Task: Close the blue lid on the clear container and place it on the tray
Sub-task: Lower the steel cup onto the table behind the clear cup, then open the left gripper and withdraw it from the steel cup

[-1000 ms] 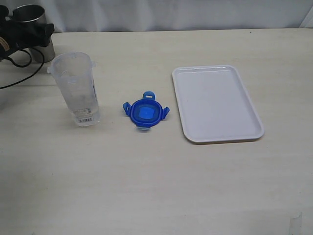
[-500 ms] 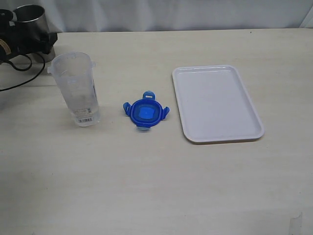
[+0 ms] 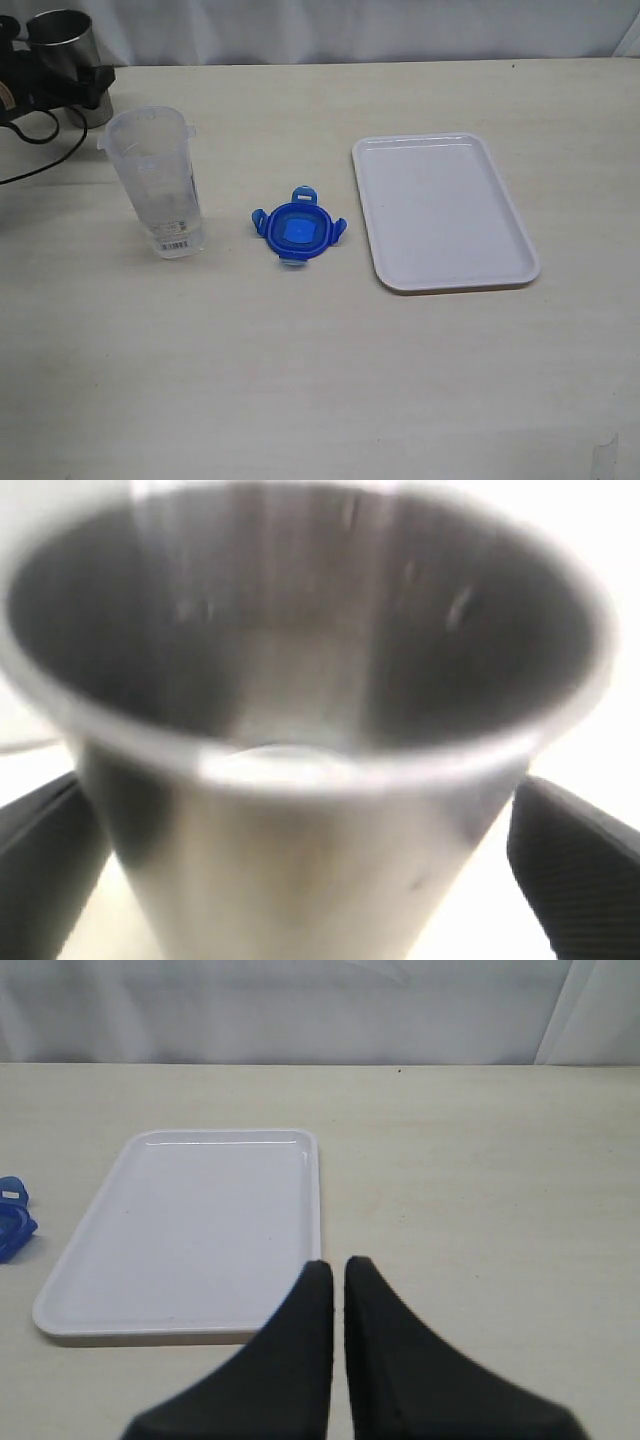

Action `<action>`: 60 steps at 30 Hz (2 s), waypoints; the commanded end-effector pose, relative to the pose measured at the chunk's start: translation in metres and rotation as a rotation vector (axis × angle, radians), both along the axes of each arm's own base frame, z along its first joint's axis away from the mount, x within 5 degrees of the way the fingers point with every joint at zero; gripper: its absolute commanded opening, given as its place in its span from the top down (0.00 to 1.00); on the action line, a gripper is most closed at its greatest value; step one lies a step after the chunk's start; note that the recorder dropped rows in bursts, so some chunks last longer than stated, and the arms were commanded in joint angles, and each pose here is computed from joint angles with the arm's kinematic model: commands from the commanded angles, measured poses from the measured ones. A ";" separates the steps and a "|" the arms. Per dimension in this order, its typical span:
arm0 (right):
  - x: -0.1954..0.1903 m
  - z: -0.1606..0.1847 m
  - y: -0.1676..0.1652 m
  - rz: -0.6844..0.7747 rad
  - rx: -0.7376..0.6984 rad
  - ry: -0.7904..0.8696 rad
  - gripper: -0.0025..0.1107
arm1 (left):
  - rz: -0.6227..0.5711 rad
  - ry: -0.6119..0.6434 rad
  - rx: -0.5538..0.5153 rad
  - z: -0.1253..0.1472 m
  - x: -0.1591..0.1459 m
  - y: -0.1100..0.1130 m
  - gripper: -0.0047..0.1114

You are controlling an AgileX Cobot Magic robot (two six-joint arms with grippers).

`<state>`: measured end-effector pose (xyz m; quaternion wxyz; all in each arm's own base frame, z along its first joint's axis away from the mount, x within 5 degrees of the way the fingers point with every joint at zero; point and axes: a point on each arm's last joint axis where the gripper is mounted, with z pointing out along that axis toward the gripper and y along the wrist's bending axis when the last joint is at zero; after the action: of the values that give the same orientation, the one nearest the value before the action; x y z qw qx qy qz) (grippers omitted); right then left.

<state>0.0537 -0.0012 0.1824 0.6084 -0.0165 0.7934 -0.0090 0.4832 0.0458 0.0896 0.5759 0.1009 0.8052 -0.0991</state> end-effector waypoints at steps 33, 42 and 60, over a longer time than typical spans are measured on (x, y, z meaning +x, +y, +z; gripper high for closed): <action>0.000 0.000 0.000 0.003 -0.003 -0.006 0.94 | 0.413 0.196 0.131 0.161 -0.131 0.016 0.06; 0.000 0.000 0.000 0.003 -0.003 -0.006 0.94 | 0.605 0.728 0.440 0.171 -0.182 0.040 0.06; 0.000 0.000 0.000 0.003 -0.003 -0.006 0.94 | 0.170 0.824 -0.023 0.165 -0.181 -0.015 0.06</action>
<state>0.0537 -0.0012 0.1824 0.6084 -0.0165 0.7934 -0.0090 0.3003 0.0321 0.2495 0.1928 -0.0144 0.9776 -0.0837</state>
